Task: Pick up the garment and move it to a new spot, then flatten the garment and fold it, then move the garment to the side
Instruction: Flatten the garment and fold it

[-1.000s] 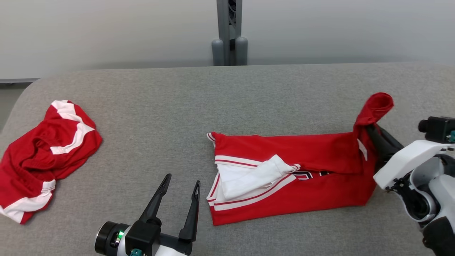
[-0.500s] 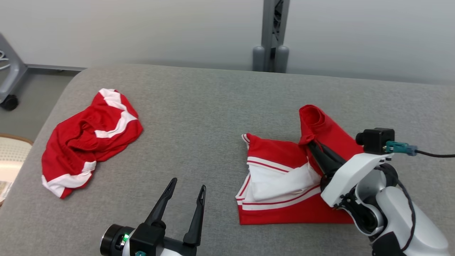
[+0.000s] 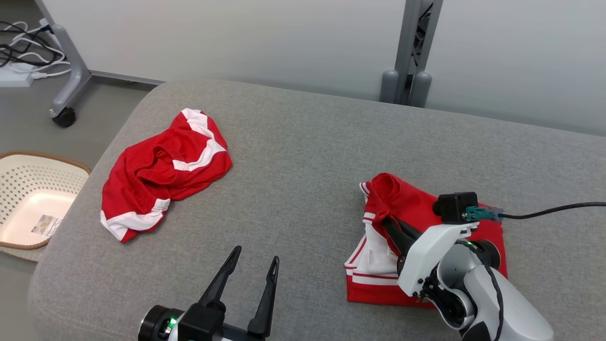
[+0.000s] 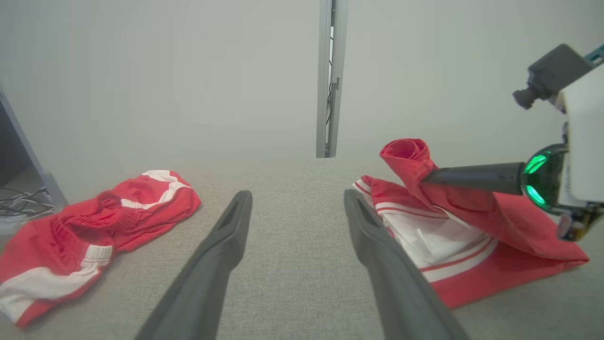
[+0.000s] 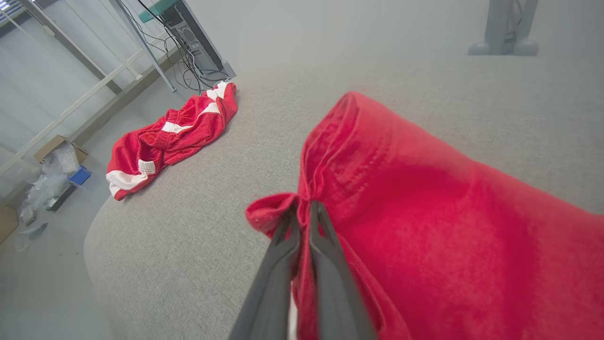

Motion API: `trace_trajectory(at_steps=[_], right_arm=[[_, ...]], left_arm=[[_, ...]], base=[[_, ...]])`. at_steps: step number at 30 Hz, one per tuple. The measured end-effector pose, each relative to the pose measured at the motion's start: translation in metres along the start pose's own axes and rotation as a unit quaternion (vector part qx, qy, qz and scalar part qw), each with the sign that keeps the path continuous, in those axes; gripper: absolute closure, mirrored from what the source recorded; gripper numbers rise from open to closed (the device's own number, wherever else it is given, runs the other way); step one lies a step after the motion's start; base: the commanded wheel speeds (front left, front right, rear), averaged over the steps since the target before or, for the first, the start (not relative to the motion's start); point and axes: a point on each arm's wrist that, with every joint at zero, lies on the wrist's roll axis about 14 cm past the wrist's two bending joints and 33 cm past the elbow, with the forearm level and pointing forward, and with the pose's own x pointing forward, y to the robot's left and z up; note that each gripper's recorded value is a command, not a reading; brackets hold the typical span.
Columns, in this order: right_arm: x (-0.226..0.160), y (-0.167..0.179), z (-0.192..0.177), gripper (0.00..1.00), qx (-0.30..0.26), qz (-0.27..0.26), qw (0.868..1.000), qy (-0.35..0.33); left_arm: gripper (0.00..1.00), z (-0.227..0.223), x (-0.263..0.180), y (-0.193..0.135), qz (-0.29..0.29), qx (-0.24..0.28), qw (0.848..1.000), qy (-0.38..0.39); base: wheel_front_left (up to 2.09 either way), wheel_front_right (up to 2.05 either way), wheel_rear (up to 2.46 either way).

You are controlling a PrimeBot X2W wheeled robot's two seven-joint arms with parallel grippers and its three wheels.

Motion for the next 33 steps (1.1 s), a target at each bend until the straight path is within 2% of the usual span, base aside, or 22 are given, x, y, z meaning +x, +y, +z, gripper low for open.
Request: trace_trajectory(at_steps=[7, 8, 10, 11, 16, 20, 27, 33], right_arm=[[0.01, 0.003, -0.02, 1.0, -0.001, 0.001, 0.999, 0.035], [0.011, 0.004, -0.022, 0.92, -0.002, 0.003, 0.999, 0.038], [0.013, 0.009, -0.025, 0.55, 0.001, 0.01, 0.999, 0.043], [0.014, 0.012, -0.026, 0.0, 0.004, 0.015, 0.999, 0.044], [0.013, 0.023, -0.014, 0.0, 0.03, 0.031, 0.999, 0.019], [0.007, 0.017, 0.007, 0.0, 0.044, 0.024, 0.998, -0.023], [-0.025, -0.03, 0.045, 0.0, 0.027, -0.037, 0.993, -0.105], [-0.062, -0.058, 0.05, 0.0, 0.021, -0.075, 0.987, -0.143]], left_arm=[[0.0, -0.004, -0.006, 0.005, 0.01, 0.0, 1.0, 0.007], [0.0, -0.004, -0.006, 0.005, 0.011, -0.001, 1.0, 0.007], [0.0, -0.004, -0.007, 0.006, 0.014, -0.003, 1.0, 0.008], [0.0, -0.004, -0.008, 0.007, 0.015, -0.003, 1.0, 0.008], [0.0, -0.005, -0.007, 0.009, 0.019, -0.002, 1.0, 0.01], [0.0, -0.005, -0.003, 0.003, 0.008, -0.003, 1.0, 0.008], [0.0, -0.004, 0.01, -0.014, -0.023, -0.009, 1.0, 0.005], [0.0, -0.007, 0.022, -0.031, -0.046, -0.027, 0.999, 0.011]], base=[[0.0, 0.0, 0.0], [0.0, 0.0, 0.0], [0.0, 0.0, 0.0], [0.0, 0.0, 0.0], [0.0, 0.0, 0.0], [0.0, 0.0, 0.0], [0.0, 0.0, 0.0], [0.0, 0.0, 0.0]])
